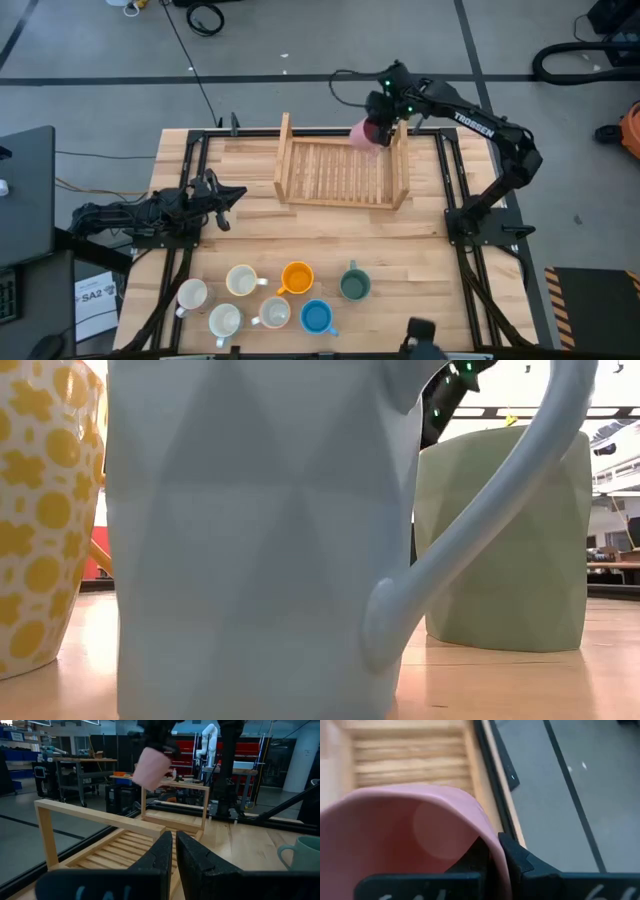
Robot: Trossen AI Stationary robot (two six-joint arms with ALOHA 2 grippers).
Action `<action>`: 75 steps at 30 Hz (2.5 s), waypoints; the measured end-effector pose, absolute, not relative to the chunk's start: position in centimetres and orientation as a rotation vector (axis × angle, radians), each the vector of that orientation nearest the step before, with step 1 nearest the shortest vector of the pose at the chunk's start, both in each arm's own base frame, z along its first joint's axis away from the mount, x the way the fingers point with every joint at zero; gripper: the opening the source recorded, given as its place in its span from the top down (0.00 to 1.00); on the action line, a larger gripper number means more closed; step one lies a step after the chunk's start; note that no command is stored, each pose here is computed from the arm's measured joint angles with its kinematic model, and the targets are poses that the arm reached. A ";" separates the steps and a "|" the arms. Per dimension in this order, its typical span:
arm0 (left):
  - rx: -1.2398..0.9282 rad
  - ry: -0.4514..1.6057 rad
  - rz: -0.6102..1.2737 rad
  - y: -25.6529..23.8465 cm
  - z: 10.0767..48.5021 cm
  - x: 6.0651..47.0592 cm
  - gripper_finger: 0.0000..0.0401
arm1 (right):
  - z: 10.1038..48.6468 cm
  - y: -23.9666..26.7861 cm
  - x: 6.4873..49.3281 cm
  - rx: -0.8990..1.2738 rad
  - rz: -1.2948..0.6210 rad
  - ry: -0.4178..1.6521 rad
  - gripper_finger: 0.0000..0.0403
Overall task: Place coffee mugs
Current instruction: Put the pink mug on the shelf
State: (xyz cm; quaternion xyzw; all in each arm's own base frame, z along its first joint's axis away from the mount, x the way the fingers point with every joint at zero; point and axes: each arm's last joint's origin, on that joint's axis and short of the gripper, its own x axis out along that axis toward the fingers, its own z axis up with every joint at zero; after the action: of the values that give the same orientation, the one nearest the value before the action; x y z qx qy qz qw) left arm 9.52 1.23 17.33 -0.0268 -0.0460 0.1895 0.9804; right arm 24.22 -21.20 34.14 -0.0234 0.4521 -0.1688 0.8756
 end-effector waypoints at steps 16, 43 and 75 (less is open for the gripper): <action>-0.053 -0.092 0.381 1.2 17.3 9.5 0.93 | 25.9 -23.5 20.9 0.100 -0.396 1.035 0.92; -0.053 -0.092 0.381 1.2 17.3 9.5 0.93 | 28.5 -24.4 21.2 0.064 -0.416 0.952 0.92; -0.054 -0.093 0.382 1.2 17.3 9.5 0.93 | 23.3 -30.1 26.9 0.209 -0.180 1.593 0.92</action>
State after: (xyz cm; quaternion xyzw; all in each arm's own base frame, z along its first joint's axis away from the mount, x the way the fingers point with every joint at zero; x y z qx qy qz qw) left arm 9.52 1.23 17.33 -0.0270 -0.0460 0.1897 0.9804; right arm 26.95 -30.13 23.26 0.0934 0.7126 -0.0806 0.6906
